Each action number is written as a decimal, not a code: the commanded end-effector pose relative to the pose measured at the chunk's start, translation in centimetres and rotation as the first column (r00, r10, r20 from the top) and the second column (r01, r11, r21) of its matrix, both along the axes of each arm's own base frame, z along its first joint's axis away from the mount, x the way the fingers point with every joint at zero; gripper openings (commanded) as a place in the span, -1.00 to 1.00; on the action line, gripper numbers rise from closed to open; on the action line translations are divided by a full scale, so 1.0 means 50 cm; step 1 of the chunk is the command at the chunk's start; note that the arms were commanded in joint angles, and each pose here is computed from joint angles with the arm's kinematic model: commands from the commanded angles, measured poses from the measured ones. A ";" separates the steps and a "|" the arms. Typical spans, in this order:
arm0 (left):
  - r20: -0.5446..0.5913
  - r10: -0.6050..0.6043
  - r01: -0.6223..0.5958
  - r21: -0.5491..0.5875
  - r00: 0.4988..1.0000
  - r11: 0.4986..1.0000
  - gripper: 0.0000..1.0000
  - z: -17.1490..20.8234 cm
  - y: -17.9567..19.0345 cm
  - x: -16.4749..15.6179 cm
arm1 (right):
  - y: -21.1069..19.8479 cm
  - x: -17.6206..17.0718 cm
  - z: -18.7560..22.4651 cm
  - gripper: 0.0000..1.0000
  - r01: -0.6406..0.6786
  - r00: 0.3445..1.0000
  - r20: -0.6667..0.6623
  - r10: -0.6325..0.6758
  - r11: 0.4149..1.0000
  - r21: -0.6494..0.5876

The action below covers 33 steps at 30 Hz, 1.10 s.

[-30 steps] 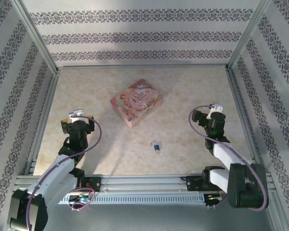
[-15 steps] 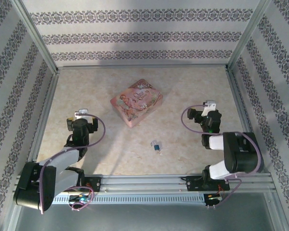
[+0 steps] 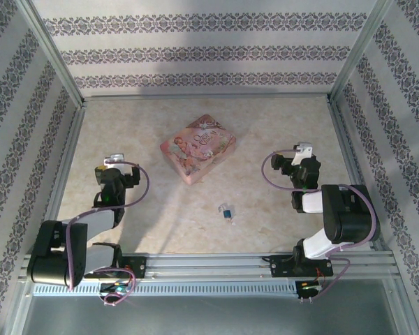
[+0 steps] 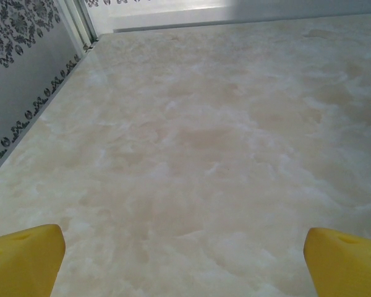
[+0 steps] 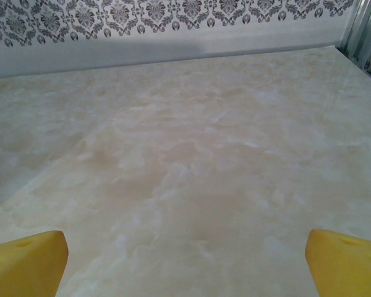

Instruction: Unlock the padlock with the key

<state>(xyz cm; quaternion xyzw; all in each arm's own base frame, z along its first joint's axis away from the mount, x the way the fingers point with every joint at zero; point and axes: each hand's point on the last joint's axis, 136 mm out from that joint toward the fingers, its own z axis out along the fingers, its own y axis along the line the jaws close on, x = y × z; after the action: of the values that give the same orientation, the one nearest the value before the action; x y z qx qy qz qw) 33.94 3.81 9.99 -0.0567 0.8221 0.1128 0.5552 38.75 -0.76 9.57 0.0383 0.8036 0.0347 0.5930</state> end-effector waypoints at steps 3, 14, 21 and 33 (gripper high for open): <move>0.120 -0.050 0.050 0.001 0.992 0.999 0.99 0.051 -0.004 0.049 | 0.006 0.006 0.008 0.97 -0.008 1.000 0.003 0.008 1.000 -0.030; 0.119 -0.118 0.127 -0.069 0.986 0.990 0.99 0.046 -0.024 0.054 | 0.007 0.005 0.004 0.97 -0.004 1.000 -0.007 0.004 0.999 -0.038; 0.123 -0.126 0.142 -0.136 0.984 0.980 0.99 0.026 -0.031 0.086 | 0.008 0.005 0.004 0.97 -0.003 1.000 -0.007 0.003 0.999 -0.040; 0.092 -0.151 0.163 -0.146 0.984 0.976 0.99 -0.020 -0.037 0.114 | 0.009 0.020 0.023 0.97 0.000 1.000 0.015 0.001 0.999 -0.049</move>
<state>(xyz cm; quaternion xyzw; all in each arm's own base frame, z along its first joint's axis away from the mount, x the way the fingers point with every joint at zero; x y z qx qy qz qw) 38.14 1.67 7.44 -0.0324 0.8161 0.0092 0.5769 39.14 -0.41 9.45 0.0302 0.8101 0.0243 0.5850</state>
